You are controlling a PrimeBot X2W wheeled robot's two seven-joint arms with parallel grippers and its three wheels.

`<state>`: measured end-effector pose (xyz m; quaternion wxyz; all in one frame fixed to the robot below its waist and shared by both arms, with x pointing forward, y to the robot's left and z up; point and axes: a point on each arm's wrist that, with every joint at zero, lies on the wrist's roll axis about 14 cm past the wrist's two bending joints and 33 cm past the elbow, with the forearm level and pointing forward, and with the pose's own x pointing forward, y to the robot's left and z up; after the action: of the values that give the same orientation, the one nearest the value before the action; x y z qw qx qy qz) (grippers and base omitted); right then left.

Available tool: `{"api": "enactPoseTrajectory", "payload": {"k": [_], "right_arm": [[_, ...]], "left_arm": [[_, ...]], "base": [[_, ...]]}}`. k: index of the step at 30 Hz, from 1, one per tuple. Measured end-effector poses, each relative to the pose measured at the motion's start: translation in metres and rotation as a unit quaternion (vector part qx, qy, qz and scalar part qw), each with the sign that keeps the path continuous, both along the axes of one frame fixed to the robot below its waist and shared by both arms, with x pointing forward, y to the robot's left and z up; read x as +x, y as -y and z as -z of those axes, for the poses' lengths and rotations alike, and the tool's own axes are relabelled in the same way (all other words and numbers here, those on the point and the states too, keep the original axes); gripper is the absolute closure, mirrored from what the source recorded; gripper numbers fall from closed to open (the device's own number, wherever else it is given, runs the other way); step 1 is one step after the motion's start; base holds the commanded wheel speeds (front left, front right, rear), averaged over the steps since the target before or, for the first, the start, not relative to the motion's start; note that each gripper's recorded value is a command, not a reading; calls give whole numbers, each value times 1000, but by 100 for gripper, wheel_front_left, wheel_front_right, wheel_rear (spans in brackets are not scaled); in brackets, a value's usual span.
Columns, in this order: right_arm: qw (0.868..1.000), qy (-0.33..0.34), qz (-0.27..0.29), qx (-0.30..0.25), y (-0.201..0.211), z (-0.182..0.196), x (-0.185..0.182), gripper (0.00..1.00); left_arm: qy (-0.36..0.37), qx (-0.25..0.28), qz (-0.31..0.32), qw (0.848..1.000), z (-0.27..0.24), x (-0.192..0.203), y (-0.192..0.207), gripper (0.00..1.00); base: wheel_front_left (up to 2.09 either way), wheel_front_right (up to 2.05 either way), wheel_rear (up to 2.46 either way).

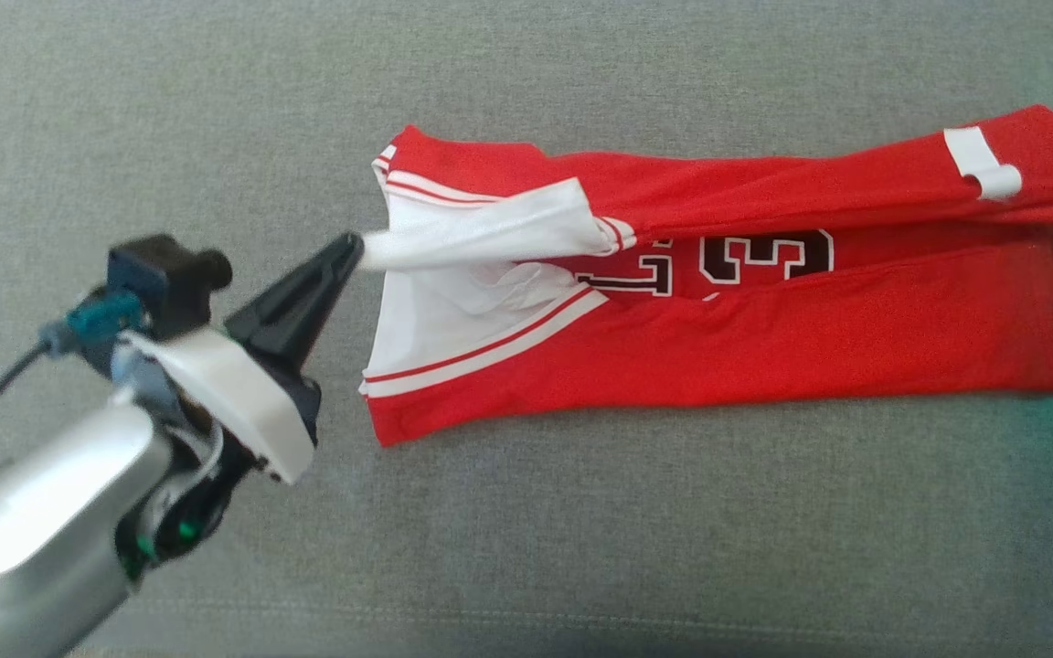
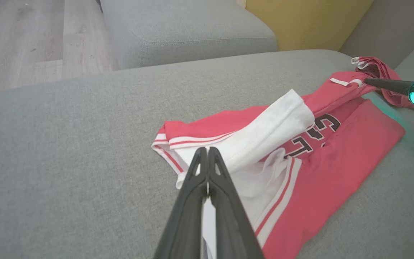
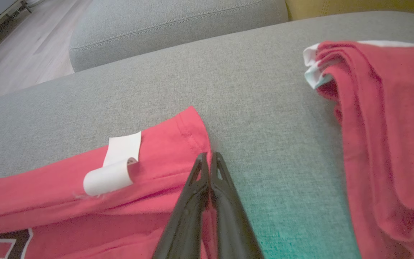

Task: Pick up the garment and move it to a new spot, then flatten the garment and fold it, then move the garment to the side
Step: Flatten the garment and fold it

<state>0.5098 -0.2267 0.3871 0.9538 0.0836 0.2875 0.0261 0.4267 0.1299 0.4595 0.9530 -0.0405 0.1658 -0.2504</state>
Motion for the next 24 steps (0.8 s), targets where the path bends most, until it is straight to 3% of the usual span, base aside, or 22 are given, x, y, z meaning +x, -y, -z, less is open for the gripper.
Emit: {"api": "enactPoseTrajectory", "payload": {"k": [9,10,11,12,13,14,15,16,17,24], "right_arm": [[1000,-10,10,9,0,5,-16,100],[1000,-13,9,7,0,6,-18,95],[1000,-18,8,7,-1,7,-21,74],[1000,-25,7,6,-1,10,-24,26],[1000,-30,6,5,-2,12,-28,0],[999,-32,6,6,-4,13,-31,0],[999,-33,6,6,-4,13,-33,0],[999,-32,6,7,-5,12,-36,0],[1000,-29,5,8,-6,10,-38,0],[1000,11,16,10,-8,-8,-67,0]], "left_arm": [[-22,-10,-19,1000,15,-20,1,100],[-24,-9,-19,999,16,-22,1,100],[-27,-7,-19,999,17,-25,1,100],[-28,-3,-18,999,19,-27,2,100],[-29,-1,-20,999,20,-28,2,100],[-29,1,-24,999,21,-28,2,100],[-29,3,-29,999,22,-27,1,64],[-28,6,-36,999,22,-27,0,11],[-24,8,-42,999,22,-27,0,0],[-7,13,-97,995,24,-46,0,0]], "base": [[0,0,0],[0,0,0],[0,0,0],[0,0,0],[0,0,0],[0,0,0],[0,0,0],[0,0,0],[0,0,0],[0,0,0]]}}
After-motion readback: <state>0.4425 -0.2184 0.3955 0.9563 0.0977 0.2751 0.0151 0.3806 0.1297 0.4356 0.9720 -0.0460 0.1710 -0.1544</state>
